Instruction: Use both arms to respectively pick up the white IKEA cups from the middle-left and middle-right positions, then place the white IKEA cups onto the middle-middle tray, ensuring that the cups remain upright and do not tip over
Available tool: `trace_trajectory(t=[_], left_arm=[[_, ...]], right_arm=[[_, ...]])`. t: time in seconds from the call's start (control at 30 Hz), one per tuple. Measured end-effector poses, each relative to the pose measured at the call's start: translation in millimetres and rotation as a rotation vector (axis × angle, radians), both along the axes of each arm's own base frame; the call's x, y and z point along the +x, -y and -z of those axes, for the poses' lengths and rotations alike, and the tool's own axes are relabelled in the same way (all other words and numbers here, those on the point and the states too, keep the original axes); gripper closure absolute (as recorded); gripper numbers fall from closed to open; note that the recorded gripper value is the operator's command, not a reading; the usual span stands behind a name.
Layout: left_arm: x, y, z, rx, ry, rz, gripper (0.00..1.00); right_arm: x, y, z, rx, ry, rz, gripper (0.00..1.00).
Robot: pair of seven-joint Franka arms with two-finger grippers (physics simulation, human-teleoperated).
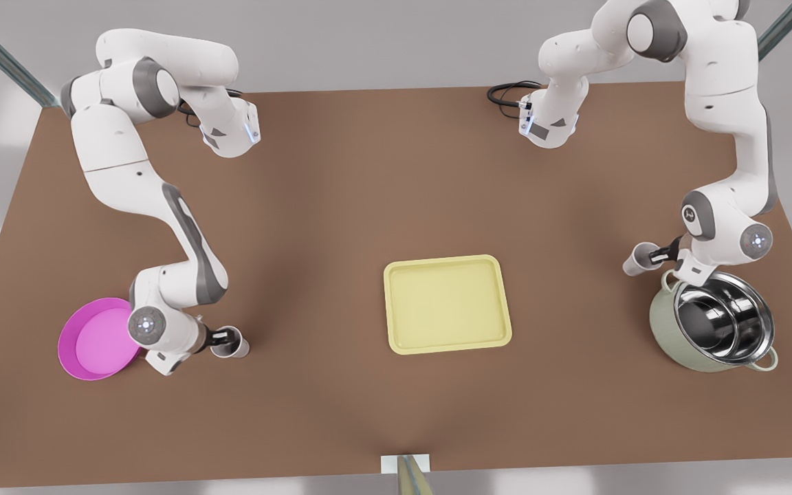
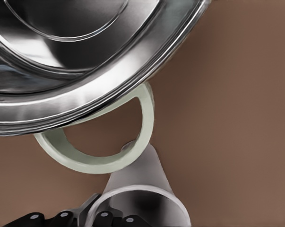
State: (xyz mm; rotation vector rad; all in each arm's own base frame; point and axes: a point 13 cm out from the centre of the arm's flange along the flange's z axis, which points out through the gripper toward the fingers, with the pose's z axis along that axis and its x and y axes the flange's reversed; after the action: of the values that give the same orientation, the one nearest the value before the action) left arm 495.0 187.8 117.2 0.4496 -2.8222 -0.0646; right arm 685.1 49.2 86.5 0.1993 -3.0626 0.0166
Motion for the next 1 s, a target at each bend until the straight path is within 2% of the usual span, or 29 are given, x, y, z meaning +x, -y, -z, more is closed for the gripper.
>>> trace_trajectory(t=[0.07, 0.17, 0.27, 0.3, 0.4, 0.57, 0.77, 0.9, 0.93, 0.97, 1.0], left_arm=[[10.7, 23.5, -17.8, -0.011, 0.022, 0.019, 0.79], [45.7, 127.2, -47.9, -0.052, 0.071, 0.124, 0.79], [130.1, 239.3, -89.8, -0.103, 0.166, 0.178, 0.79], [140.9, 273.7, -97.9, -0.128, 0.172, 0.185, 0.79], [129.3, 357.6, -92.5, -0.187, 0.12, 0.203, 0.79], [92.7, 446.1, -55.2, -0.247, 0.039, 0.19, 0.79], [85.9, 463.1, -13.1, -0.244, 0.008, 0.087, 0.79], [88.2, 463.4, -4.7, -0.234, 0.011, 0.028, 0.79], [88.0, 463.4, -2.0, -0.231, 0.009, 0.016, 0.78], [88.0, 463.9, -0.2, -0.229, 0.008, 0.005, 0.72], [87.8, 464.4, 1.3, -0.227, 0.007, -0.005, 0.61]], right_arm=[[1.2, -1.0, 2.3, 0.004, 0.004, 0.0, 0.78], [5.1, -7.8, -1.0, 0.019, 0.016, -0.007, 0.79], [12.9, -13.6, -10.2, 0.016, 0.04, -0.02, 0.79], [15.1, -19.5, -14.1, 0.019, 0.048, -0.027, 0.79], [19.7, -59.9, -47.7, 0.07, 0.088, -0.063, 0.79], [-6.1, -182.8, -81.6, 0.166, 0.106, -0.221, 0.79], [-48.2, -307.6, -99.8, 0.271, 0.1, -0.373, 0.79], [-45.7, -371.4, -88.2, 0.297, 0.101, -0.399, 0.79], [-43.2, -387.2, -85.5, 0.286, 0.109, -0.405, 0.79], [-41.7, -403.1, -82.9, 0.273, 0.117, -0.412, 0.79], [-43.2, -416.1, -79.8, 0.262, 0.119, -0.417, 0.79]])
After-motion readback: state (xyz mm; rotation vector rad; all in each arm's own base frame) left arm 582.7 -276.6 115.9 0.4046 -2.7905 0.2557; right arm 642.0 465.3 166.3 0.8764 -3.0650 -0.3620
